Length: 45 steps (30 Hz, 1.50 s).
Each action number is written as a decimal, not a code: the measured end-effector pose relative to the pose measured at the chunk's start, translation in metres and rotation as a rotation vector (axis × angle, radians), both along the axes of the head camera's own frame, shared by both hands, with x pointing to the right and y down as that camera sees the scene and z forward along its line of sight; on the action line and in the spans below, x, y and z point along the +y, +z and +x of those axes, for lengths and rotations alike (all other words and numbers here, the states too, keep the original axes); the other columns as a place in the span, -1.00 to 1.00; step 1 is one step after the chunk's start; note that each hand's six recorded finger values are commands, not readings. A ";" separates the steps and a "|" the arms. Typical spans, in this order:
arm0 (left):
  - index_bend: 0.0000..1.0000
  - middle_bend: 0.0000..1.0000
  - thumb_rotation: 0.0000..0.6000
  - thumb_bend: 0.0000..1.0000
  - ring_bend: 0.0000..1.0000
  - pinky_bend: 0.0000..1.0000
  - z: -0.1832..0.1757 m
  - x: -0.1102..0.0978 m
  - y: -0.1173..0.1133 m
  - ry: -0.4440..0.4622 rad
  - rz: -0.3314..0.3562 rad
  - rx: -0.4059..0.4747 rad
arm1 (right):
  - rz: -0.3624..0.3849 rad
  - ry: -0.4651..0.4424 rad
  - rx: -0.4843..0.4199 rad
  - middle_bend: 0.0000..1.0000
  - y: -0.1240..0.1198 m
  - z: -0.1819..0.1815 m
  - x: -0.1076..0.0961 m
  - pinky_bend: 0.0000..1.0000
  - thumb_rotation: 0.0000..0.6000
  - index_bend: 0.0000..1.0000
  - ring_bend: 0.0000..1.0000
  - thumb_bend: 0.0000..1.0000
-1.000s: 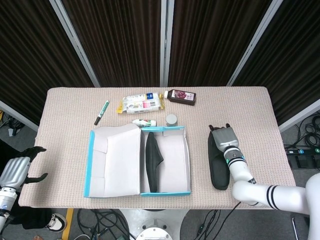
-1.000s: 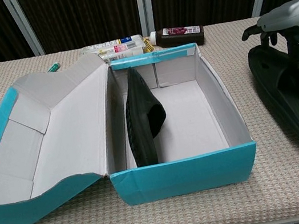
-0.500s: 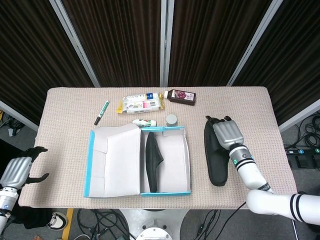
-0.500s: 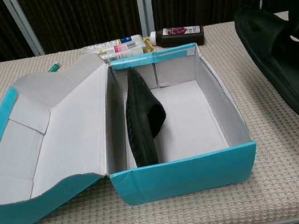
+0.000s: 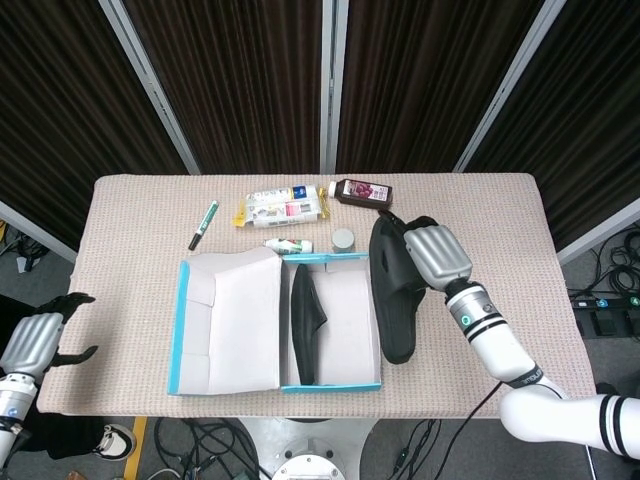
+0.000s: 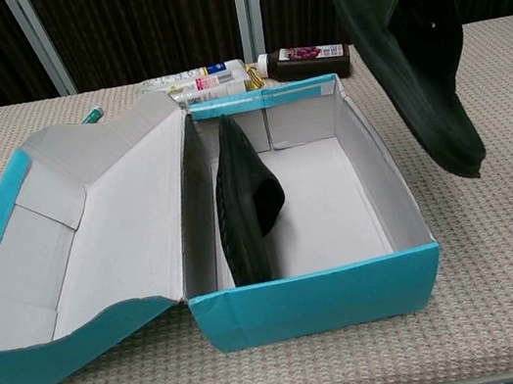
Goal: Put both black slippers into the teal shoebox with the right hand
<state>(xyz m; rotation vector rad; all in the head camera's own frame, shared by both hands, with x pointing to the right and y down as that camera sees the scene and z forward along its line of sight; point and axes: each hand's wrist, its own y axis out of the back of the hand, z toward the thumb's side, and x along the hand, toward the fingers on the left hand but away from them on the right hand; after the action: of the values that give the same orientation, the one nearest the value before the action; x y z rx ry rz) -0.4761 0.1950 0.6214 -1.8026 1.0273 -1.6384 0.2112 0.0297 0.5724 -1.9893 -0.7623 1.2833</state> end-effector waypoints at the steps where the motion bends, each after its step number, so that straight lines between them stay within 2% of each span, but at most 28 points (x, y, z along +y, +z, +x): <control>1: -0.58 -0.67 1.00 -0.60 -0.72 -0.58 -0.001 0.000 0.000 -0.002 0.000 0.000 | -0.003 0.004 -0.024 -0.01 0.002 -0.002 0.001 -0.61 1.00 -1.00 -0.48 -0.78; 14: -0.58 -0.67 1.00 -0.60 -0.72 -0.58 -0.004 0.000 0.003 -0.014 -0.006 0.006 | -0.125 0.053 -0.309 -0.01 0.035 -0.023 0.012 -0.61 1.00 -1.00 -0.48 -0.78; 17: -0.58 -0.67 1.00 -0.60 -0.72 -0.58 -0.004 0.000 0.002 -0.016 -0.003 0.007 | -0.160 0.049 -0.347 -0.01 0.047 -0.026 0.017 -0.61 1.00 -1.00 -0.48 -0.78; 23: -0.58 -0.67 1.00 -0.60 -0.72 -0.58 -0.005 -0.001 0.002 -0.018 0.000 0.009 | -0.223 0.040 -0.376 -0.01 0.066 -0.030 0.027 -0.61 1.00 -1.00 -0.48 -0.78; 32: -0.58 -0.67 1.00 -0.60 -0.72 -0.58 -0.006 -0.001 0.002 -0.020 0.008 0.020 | -0.262 0.032 -0.375 -0.01 0.083 -0.031 0.036 -0.61 1.00 -1.00 -0.48 -0.78; 45: -0.58 -0.67 1.00 -0.60 -0.72 -0.58 -0.007 0.002 0.003 -0.024 0.005 0.021 | -0.245 0.023 -0.326 -0.01 0.100 -0.025 0.036 -0.61 1.00 -1.00 -0.48 -0.78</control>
<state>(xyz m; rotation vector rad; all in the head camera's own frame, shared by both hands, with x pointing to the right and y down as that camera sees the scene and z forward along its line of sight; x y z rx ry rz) -0.4835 0.1966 0.6243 -1.8141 1.0647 -1.6329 0.1859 0.0658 0.6720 -2.4339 -0.8111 1.1214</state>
